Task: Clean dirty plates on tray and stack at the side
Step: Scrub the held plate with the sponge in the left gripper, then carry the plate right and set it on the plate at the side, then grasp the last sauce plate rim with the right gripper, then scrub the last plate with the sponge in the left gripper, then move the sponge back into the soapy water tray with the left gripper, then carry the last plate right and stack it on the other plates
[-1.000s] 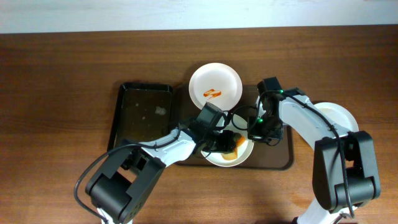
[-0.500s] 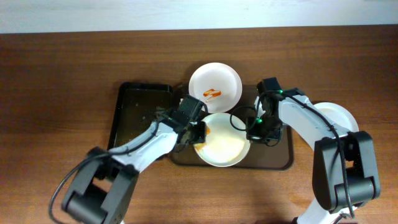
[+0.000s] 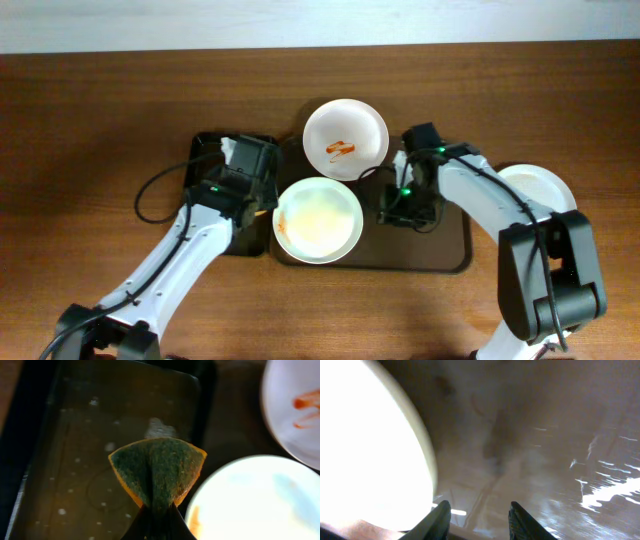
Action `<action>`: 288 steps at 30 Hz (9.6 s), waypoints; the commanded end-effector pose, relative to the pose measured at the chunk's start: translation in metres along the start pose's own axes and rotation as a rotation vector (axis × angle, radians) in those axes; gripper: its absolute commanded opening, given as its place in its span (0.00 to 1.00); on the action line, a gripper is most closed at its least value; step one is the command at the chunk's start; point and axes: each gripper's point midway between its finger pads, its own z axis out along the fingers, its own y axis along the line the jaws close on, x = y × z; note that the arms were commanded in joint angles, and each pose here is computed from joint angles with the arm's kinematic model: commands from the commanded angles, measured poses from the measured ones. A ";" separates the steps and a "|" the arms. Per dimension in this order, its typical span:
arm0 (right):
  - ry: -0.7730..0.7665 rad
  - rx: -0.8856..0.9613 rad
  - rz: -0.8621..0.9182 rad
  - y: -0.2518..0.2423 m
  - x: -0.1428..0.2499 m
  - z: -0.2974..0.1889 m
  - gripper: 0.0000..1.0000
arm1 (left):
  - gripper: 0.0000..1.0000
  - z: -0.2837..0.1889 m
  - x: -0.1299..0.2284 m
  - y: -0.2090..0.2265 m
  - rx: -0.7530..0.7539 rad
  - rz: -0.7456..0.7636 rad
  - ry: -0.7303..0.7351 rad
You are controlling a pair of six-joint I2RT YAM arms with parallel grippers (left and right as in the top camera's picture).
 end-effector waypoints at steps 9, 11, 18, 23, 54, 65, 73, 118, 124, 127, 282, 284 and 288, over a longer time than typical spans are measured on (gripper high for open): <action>-0.099 0.129 -0.055 0.024 -0.008 0.019 0.38 | 0.00 -0.001 -0.001 0.030 -0.035 -0.056 0.033; -0.092 0.129 -0.053 0.024 -0.007 0.022 0.35 | 0.00 -0.001 0.000 0.030 -0.037 -0.055 0.036; -0.038 0.102 -0.053 0.027 -0.001 0.039 0.04 | 0.00 -0.001 0.001 0.031 -0.040 -0.054 0.042; -0.079 0.145 -0.032 0.015 -0.007 0.022 0.04 | 0.00 -0.001 0.001 0.031 -0.040 -0.054 0.043; -0.943 1.128 -0.108 -0.014 -0.018 -0.220 0.04 | 0.00 -0.001 0.001 0.031 -0.039 -0.055 0.040; -0.896 1.181 -0.038 -0.042 -0.017 -0.227 0.04 | 0.00 -0.001 0.001 0.031 -0.039 -0.054 0.042; -0.695 0.848 0.560 -0.170 -0.006 -0.210 0.04 | 0.00 -0.001 0.001 0.031 -0.039 -0.054 0.043; -0.202 0.016 0.124 -0.029 -0.080 0.010 0.04 | 0.00 -0.001 0.002 0.025 -0.008 -0.055 0.048; 0.010 0.080 0.151 -0.041 -0.025 0.012 0.04 | 0.00 -0.020 -0.008 -0.067 0.521 0.089 0.049; 0.010 0.080 0.152 -0.041 -0.025 0.013 0.04 | 0.00 -0.020 0.005 -0.110 0.750 0.122 0.115; -0.561 0.455 0.125 -0.064 -0.032 -0.180 0.04 | 0.63 0.045 -0.014 0.019 0.102 0.255 0.082; -0.571 0.447 0.166 -0.076 -0.035 -0.186 0.04 | 1.00 0.015 -0.034 0.017 0.115 0.249 -0.005; -0.585 0.317 0.361 -0.125 -0.035 -0.203 0.04 | 1.00 -0.006 -0.026 0.023 0.112 0.250 0.016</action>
